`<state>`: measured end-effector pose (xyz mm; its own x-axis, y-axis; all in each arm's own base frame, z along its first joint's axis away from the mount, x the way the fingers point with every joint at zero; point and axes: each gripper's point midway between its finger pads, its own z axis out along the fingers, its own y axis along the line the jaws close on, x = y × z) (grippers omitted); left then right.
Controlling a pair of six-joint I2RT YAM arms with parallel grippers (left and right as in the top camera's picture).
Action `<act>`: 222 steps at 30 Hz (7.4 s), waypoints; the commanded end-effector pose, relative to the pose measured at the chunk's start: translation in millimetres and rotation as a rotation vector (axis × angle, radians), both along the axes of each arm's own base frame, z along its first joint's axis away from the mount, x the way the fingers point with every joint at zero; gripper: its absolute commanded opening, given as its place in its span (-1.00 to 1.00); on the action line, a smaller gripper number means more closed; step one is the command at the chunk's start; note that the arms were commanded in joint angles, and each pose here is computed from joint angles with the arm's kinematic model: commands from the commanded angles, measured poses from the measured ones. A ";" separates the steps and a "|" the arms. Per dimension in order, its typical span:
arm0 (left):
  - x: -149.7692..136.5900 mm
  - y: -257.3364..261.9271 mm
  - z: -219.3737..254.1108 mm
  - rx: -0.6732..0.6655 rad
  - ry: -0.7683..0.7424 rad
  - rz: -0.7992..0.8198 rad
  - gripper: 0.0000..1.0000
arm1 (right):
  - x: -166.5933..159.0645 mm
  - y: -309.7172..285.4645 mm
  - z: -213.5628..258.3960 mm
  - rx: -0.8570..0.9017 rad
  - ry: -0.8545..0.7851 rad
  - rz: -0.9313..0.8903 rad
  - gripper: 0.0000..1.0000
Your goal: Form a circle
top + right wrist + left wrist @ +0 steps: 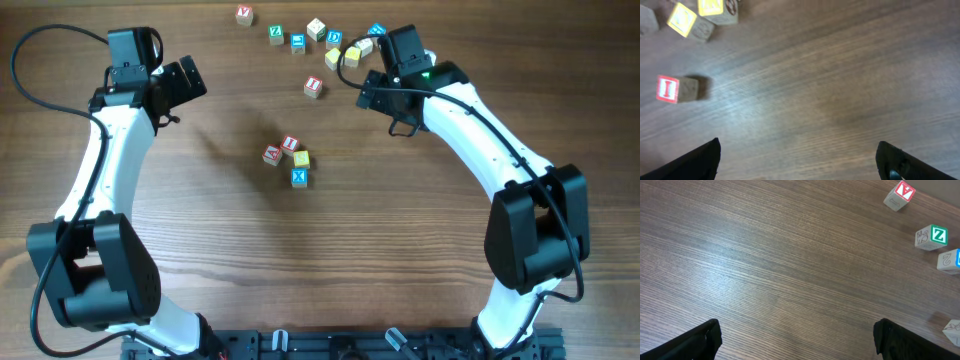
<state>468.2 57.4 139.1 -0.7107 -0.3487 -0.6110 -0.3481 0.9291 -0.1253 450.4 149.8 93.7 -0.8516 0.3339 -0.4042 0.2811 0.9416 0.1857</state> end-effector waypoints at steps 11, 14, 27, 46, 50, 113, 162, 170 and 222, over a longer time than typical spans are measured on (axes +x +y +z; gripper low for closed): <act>0.8 0.4 6.1 -0.005 -0.015 0.007 1.00 | 6.2 5.2 12.6 0.015 -0.040 0.017 0.99; 0.8 0.5 6.1 -0.005 -0.015 0.007 1.00 | 6.2 5.2 12.6 0.015 -0.040 0.017 1.00; 0.8 0.4 6.1 -0.005 -0.015 0.007 1.00 | 6.2 5.2 12.6 0.015 -0.040 0.017 0.99; 0.8 0.5 6.1 -0.005 -0.015 0.007 1.00 | 6.2 5.2 12.6 0.015 -0.040 0.017 0.98; 0.8 0.5 6.1 -0.004 -0.015 0.007 1.00 | 6.2 5.2 12.6 0.015 -0.040 0.017 0.99; 0.8 0.5 6.1 -0.005 -0.015 0.007 1.00 | 80.6 163.8 -83.4 0.036 -0.349 0.604 -0.92; 0.8 0.5 6.1 -0.005 -0.015 0.007 1.00 | 63.1 100.1 -73.5 -0.126 -0.174 0.503 -0.12; 0.8 0.4 6.1 -0.005 -0.015 0.007 1.00 | 65.7 101.4 -71.5 -0.123 -0.188 0.502 -0.03; 0.8 0.4 6.1 -0.005 -0.015 0.007 1.00 | 30.8 72.5 -76.0 -0.130 -0.014 0.325 0.25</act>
<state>468.3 57.4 139.1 -0.7105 -0.3487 -0.6112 -0.3478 0.9291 -0.1257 482.0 229.4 29.6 -0.8962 -0.0200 -0.4432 -0.0700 0.9929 0.0967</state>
